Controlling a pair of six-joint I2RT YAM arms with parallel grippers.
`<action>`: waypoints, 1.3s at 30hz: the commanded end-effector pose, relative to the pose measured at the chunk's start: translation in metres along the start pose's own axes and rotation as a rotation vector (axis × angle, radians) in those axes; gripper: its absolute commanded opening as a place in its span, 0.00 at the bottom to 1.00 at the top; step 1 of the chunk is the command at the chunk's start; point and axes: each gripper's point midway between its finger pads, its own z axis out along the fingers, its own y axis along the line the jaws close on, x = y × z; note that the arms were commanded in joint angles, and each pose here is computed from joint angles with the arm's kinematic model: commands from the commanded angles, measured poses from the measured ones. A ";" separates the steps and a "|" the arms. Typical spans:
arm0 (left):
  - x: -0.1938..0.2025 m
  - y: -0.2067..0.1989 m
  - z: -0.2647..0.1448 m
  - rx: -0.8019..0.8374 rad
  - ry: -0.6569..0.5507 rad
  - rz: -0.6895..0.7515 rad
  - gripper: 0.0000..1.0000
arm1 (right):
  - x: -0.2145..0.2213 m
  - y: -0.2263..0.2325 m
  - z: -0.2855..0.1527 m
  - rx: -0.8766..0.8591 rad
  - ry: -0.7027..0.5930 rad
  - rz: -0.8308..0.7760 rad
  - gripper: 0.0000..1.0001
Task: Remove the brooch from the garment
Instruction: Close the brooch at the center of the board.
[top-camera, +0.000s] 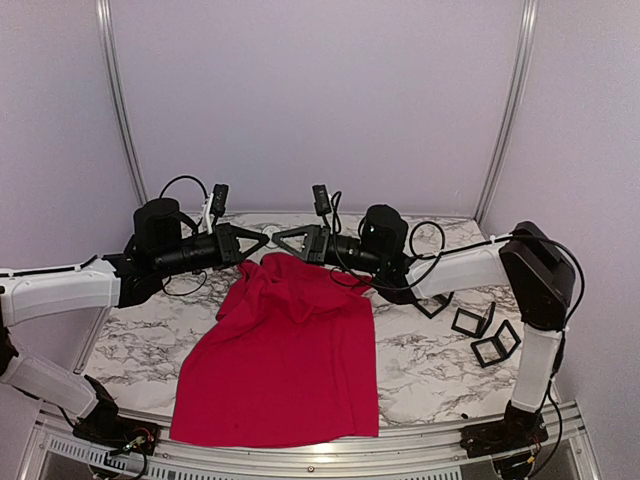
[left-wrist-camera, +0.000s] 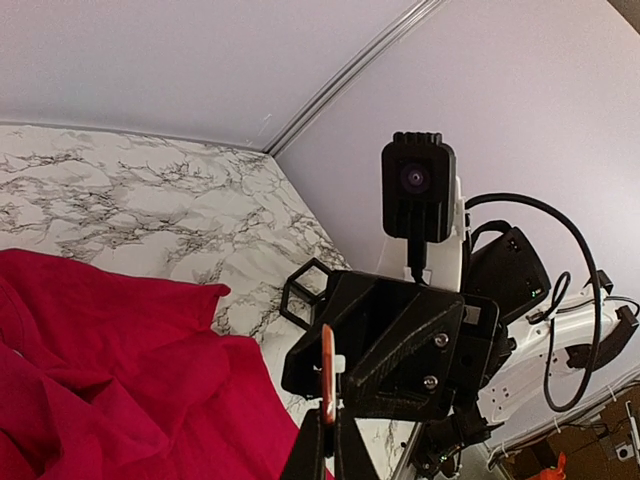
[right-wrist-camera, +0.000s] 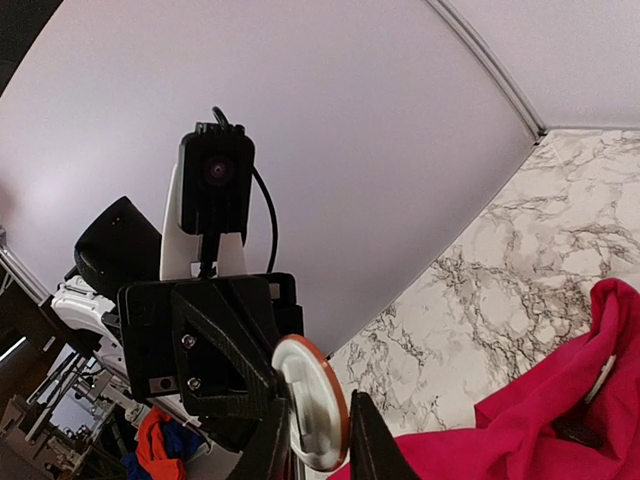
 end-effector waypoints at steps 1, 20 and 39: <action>-0.005 -0.003 -0.002 0.008 -0.026 0.021 0.00 | -0.015 0.017 -0.004 -0.016 -0.026 -0.043 0.23; -0.040 -0.005 -0.001 -0.242 -0.049 0.647 0.00 | -0.057 0.040 -0.035 0.054 -0.075 -0.141 0.93; -0.023 -0.033 0.030 -0.530 -0.011 1.302 0.00 | -0.064 0.014 -0.101 0.313 -0.058 0.051 0.98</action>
